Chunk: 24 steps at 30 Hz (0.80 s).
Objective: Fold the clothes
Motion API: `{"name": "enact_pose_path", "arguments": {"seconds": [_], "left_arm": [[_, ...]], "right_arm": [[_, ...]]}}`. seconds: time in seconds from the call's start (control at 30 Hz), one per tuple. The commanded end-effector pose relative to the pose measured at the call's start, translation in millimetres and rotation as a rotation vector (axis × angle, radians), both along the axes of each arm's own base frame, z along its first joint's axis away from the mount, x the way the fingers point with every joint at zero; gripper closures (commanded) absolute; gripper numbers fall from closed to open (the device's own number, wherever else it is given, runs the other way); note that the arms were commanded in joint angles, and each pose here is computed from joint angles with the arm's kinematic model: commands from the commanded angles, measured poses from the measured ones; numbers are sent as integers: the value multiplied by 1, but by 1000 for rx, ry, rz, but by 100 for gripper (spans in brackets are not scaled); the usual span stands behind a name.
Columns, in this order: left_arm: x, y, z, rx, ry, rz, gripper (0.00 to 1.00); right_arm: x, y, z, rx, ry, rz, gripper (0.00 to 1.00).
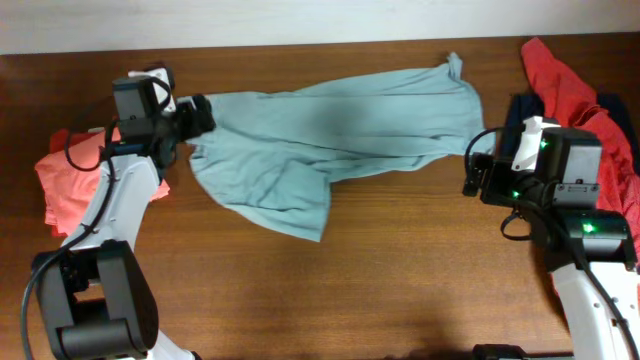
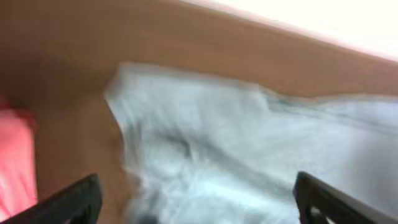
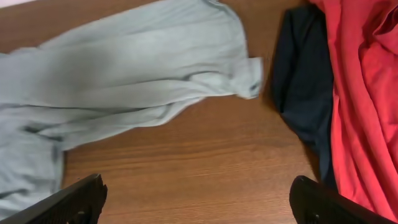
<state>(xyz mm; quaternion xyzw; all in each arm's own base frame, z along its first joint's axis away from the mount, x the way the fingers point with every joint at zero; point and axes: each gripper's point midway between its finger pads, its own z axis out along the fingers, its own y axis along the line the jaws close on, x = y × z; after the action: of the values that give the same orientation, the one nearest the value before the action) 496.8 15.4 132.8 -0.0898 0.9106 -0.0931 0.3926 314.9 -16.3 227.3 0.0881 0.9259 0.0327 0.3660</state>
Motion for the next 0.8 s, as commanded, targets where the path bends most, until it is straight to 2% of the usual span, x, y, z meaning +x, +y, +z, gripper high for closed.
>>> {"name": "enact_pose_path", "arguments": {"seconds": [0.0, 0.23, 0.37, 0.47, 0.6, 0.7, 0.73, 0.77], "left_arm": [[-27, -37, -13, -82, 124, -111, 1], [-113, -67, -57, -105, 524, -160, 1], [-153, -73, -66, -114, 693, -161, 1], [-166, -74, -70, -122, 749, -137, 1], [-168, -75, -80, -154, 756, -73, 1], [-165, -75, -91, -170, 733, -43, 11], [-165, -75, -96, -177, 728, -32, 19], [-166, -75, -100, -183, 724, -20, 21]], "right_arm": [[2, -3, 1, -3, 2, -7, 1], [3, -3, -1, -3, 7, -7, 1], [4, -3, -4, -2, 16, -7, 1], [5, -3, -7, -1, 28, -7, 1], [6, -3, -11, 0, 39, -7, 1], [6, -3, -11, 0, 40, -7, 2], [6, -3, -11, 0, 41, -7, 1], [6, -3, -11, 0, 40, -7, 1]]}}
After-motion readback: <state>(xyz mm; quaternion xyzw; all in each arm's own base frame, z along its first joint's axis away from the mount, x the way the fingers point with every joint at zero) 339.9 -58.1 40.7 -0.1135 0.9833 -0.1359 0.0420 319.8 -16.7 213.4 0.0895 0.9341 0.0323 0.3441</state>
